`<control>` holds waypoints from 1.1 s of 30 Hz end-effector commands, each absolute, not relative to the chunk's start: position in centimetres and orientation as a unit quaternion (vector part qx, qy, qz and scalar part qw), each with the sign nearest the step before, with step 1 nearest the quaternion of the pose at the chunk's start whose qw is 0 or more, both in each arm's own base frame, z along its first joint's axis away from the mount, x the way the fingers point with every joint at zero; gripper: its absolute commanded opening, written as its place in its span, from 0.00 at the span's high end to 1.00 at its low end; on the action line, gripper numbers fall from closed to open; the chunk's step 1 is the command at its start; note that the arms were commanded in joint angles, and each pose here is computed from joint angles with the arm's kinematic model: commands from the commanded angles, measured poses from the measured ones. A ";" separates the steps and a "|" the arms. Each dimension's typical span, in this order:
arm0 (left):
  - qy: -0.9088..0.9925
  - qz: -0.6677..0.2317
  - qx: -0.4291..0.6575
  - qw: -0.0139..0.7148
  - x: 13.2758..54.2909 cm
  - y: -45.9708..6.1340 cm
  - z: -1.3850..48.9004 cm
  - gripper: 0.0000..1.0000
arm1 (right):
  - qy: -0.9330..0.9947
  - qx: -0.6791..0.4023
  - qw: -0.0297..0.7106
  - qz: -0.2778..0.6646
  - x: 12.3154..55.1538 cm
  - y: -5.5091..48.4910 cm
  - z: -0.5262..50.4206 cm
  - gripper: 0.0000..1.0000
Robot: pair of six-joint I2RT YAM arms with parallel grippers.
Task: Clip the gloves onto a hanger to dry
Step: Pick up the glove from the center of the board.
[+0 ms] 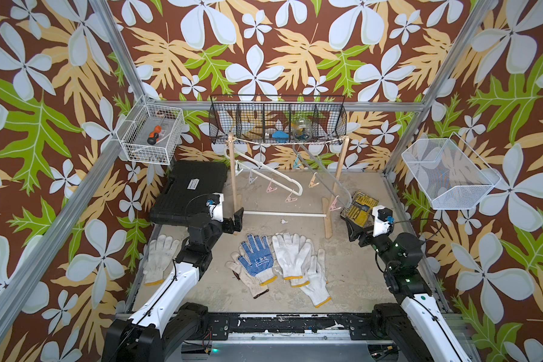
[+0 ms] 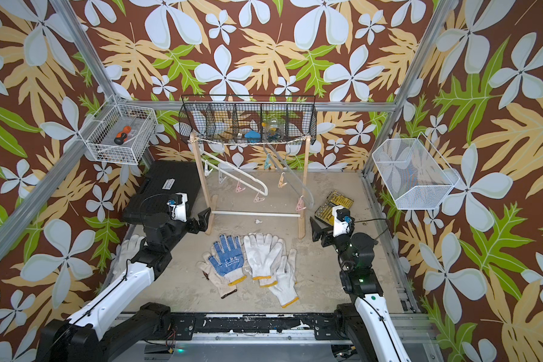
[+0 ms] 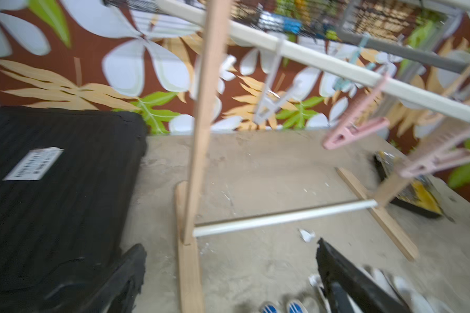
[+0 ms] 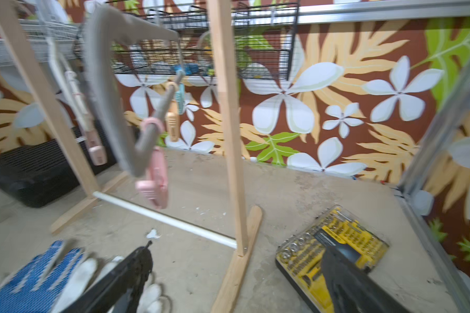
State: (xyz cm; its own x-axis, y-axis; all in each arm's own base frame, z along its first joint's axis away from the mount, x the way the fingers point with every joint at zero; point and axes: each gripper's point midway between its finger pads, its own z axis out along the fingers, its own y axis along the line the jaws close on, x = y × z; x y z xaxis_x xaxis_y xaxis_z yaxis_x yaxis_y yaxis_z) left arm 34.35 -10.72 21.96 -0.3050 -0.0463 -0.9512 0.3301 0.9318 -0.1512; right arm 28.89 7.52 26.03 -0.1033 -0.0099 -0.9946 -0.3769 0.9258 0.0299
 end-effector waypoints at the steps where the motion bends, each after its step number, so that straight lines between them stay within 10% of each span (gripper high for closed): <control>1: 0.843 -0.190 0.177 0.471 30.4 -13.6 17.9 0.00 | 0.755 -0.215 0.581 0.214 26.1 11.6 24.5 0.00; 21: 0.777 -0.106 0.550 0.286 19.4 -20.1 9.7 0.09 | 0.694 -0.426 0.503 0.288 19.0 21.0 25.5 0.00; 33: 0.773 -0.004 0.585 0.245 20.0 -18.5 4.8 0.25 | 0.690 -0.454 0.486 0.286 18.6 22.3 22.8 0.00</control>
